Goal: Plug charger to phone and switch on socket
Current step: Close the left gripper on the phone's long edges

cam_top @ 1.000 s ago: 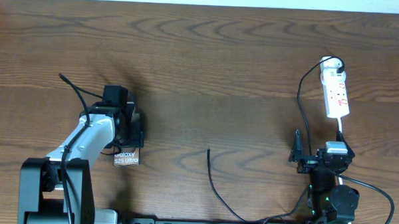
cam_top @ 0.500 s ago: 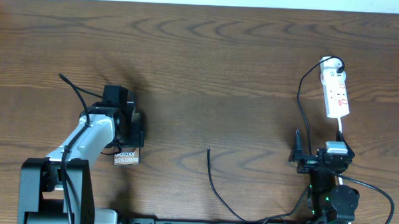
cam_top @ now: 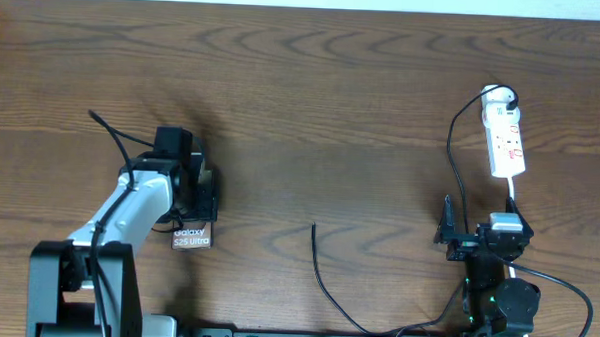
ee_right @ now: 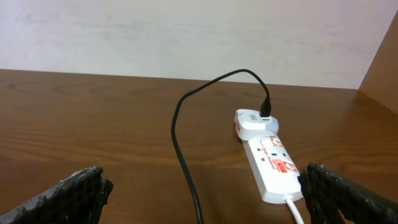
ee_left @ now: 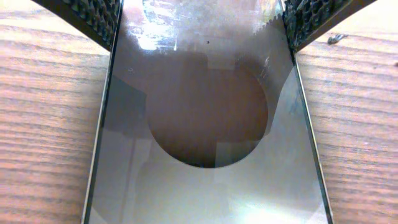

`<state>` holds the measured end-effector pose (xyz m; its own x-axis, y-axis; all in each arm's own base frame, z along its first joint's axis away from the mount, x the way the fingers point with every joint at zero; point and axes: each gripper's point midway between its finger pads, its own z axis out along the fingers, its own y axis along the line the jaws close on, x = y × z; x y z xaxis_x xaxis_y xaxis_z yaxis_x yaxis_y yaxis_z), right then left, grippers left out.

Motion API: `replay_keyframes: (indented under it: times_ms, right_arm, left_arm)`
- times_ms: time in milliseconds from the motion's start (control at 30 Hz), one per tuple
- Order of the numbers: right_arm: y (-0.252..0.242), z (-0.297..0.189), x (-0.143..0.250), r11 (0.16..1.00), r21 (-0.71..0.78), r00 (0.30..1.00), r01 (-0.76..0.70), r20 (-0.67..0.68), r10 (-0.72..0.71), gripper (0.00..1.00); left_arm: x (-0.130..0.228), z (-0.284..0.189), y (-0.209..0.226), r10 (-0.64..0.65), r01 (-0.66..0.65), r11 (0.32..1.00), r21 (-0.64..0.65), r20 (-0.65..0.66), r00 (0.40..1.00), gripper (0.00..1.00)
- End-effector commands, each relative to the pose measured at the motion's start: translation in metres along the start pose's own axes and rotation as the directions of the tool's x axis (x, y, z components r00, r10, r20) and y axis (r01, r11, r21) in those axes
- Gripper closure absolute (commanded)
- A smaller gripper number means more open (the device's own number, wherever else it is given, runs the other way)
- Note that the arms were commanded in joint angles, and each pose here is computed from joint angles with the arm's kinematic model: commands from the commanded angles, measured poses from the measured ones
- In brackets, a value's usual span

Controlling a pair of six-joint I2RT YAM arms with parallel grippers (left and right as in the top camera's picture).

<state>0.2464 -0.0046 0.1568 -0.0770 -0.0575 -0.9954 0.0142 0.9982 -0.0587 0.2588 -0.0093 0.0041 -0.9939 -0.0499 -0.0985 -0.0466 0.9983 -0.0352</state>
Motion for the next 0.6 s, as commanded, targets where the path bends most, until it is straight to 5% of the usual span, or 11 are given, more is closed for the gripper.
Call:
replay_keyframes:
  times_ms: [0,567]
  right_arm:
    - [-0.003,0.000,0.001,1.000,0.016,1.000,-0.010,-0.003,0.010,0.01]
    - [-0.003,0.000,0.001,1.000,0.016,1.000,-0.010,-0.003,0.010,0.01]
  left_arm:
    - [-0.019,-0.022,-0.003,0.005,-0.006,1.000,0.015,0.089,0.996,0.93]
    - [-0.023,-0.035,-0.004,0.006,-0.008,1.000,0.017,0.134,0.991,0.93]
